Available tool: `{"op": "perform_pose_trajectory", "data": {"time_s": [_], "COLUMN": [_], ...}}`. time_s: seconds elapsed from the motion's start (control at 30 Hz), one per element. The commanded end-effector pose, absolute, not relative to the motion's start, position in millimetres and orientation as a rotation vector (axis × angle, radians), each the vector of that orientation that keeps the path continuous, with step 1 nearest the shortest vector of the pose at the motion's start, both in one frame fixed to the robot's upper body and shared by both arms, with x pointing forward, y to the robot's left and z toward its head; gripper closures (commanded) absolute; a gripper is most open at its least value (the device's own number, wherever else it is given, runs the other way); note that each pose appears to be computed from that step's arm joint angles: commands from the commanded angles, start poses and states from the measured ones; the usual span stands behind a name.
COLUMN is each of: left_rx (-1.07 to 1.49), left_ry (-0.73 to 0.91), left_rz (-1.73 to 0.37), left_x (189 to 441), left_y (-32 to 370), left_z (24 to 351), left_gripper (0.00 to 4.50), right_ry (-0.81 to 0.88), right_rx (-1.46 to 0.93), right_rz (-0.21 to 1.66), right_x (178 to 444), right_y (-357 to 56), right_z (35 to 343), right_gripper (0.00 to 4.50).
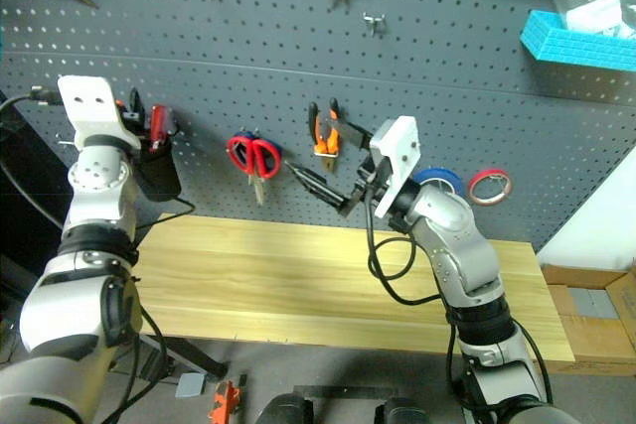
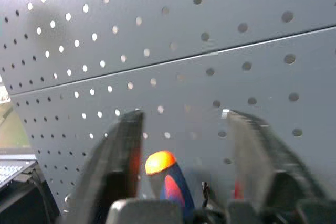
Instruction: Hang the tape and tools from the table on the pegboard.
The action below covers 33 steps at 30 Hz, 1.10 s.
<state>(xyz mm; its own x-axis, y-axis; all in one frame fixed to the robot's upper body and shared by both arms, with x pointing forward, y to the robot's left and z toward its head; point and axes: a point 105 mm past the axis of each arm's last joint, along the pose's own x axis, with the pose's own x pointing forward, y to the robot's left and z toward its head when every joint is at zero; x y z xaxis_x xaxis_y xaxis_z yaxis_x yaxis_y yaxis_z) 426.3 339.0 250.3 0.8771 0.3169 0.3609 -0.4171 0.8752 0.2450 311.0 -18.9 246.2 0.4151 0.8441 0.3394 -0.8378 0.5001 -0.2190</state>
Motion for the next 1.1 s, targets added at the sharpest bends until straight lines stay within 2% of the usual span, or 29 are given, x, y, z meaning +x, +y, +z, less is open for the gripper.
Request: {"op": "perform_pose_trajectory", "data": {"time_s": [0.03, 0.1, 0.27, 0.37, 0.47, 0.57, 0.7, 0.83, 0.9, 1.0, 1.1], "left_rx": [0.327, 0.325, 0.295, 0.287, 0.338, 0.400, 0.293, 0.136, 0.086, -0.048, -0.053], "left_ry": [-0.406, -0.406, -0.409, -0.496, -0.620, -0.621, -0.506, -0.295, -0.201, 0.058, 0.143], "left_rz": [0.385, 0.383, 0.362, 0.289, 0.110, -0.035, -0.182, -0.290, -0.289, -0.243, -0.176], "left_x": [421.8, 421.6, 422.2, 416.7, 403.2, 393.6, 383.9, 372.9, 370.6, 366.2, 362.3], "left_y": [334.7, 333.8, 328.3, 310.4, 266.8, 225.8, 178.3, 139.3, 135.0, 135.0, 148.2], "left_z": [273.4, 272.2, 270.2, 280.5, 294.7, 285.3, 239.7, 179.5, 158.7, 101.5, 80.6], "left_gripper": [0.64, 0.04, 0.04, 0.04, 0.04, 0.04, 0.04, 0.04, 0.04, 0.04, 0.04], "right_ry": [-0.488, -0.486, -0.484, -0.478, -0.449, -0.418, -0.332, -0.223, -0.193, -0.131, -0.098], "right_rx": [-0.039, -0.042, -0.052, -0.086, -0.096, -0.120, -0.001, -0.060, -0.064, -0.091, -0.076], "right_rz": [1.049, 1.053, 1.055, 1.049, 0.994, 0.869, 0.595, 0.428, 0.378, 0.318, 0.258], "right_x": [307.3, 307.1, 306.5, 304.1, 304.6, 311.6, 327.5, 326.5, 325.5, 322.2, 319.1], "right_y": [-22.9, -22.6, -23.3, -28.7, -40.9, -56.5, -91.4, -117.3, -125.9, -139.0, -151.8], "right_z": [257.8, 257.4, 256.2, 252.8, 248.8, 243.5, 219.2, 178.6, 167.7, 142.5, 127.5], "right_gripper": [0.00, 0.00, 0.00, 0.00, 0.00, 0.00, 0.00, 0.00, 0.00, 0.00, 0.00]}}
